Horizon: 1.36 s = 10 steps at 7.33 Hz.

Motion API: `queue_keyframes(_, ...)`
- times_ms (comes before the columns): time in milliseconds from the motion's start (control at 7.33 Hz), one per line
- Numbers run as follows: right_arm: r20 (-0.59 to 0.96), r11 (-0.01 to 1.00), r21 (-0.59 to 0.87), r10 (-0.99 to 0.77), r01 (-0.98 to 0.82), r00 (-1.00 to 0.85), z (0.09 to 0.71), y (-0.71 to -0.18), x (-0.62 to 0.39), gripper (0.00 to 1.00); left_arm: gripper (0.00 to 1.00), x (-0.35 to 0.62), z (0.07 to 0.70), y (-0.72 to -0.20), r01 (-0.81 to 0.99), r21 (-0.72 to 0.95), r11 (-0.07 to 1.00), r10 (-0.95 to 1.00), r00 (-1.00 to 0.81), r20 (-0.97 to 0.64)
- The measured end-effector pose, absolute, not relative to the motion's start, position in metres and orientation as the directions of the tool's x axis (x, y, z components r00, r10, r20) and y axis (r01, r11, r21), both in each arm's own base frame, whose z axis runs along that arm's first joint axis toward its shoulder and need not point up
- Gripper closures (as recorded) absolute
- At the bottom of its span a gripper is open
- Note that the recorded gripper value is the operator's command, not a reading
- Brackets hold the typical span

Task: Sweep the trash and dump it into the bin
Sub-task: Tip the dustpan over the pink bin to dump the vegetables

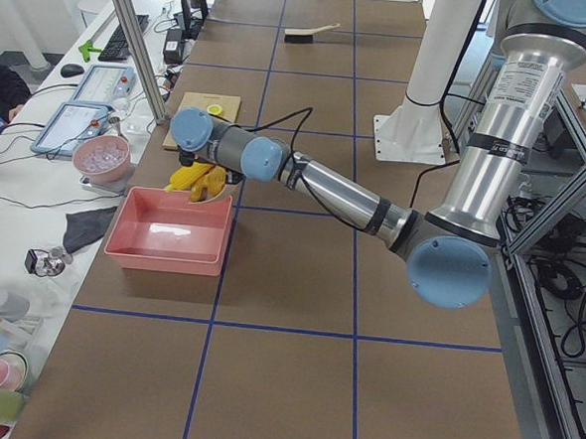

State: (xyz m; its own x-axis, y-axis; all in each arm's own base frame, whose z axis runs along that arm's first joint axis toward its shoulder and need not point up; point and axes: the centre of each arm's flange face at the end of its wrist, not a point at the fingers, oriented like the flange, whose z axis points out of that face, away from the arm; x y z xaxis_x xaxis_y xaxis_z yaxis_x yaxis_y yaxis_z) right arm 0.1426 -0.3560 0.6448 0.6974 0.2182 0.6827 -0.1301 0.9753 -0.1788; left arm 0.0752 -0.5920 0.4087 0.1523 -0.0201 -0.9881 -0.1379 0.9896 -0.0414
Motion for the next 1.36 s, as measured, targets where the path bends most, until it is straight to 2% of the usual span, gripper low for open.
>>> queue_keyframes(273, 0.685, 0.975, -0.178, 0.218, -0.131, 0.695, 0.6445, -0.3561, 0.1424, 0.00, 1.00, 0.0805, 0.4153, -0.6151, -0.166, -0.101, 0.981, -0.090, 0.067, -0.994)
queue_keyframes(545, 0.686, 0.975, -0.179, 0.220, -0.132, 0.694, 0.6449, -0.3565, 0.1424, 0.00, 1.00, 0.0854, 0.4159, -0.6148, -0.198, -0.123, 0.972, -0.127, -0.007, -0.992)
queue_keyframes(1364, 0.695, 0.974, -0.178, 0.223, -0.137, 0.683, 0.6419, -0.3593, 0.1419, 0.00, 1.00, 0.0797, 0.4154, -0.6119, -0.199, -0.120, 0.973, -0.129, -0.035, -0.991)
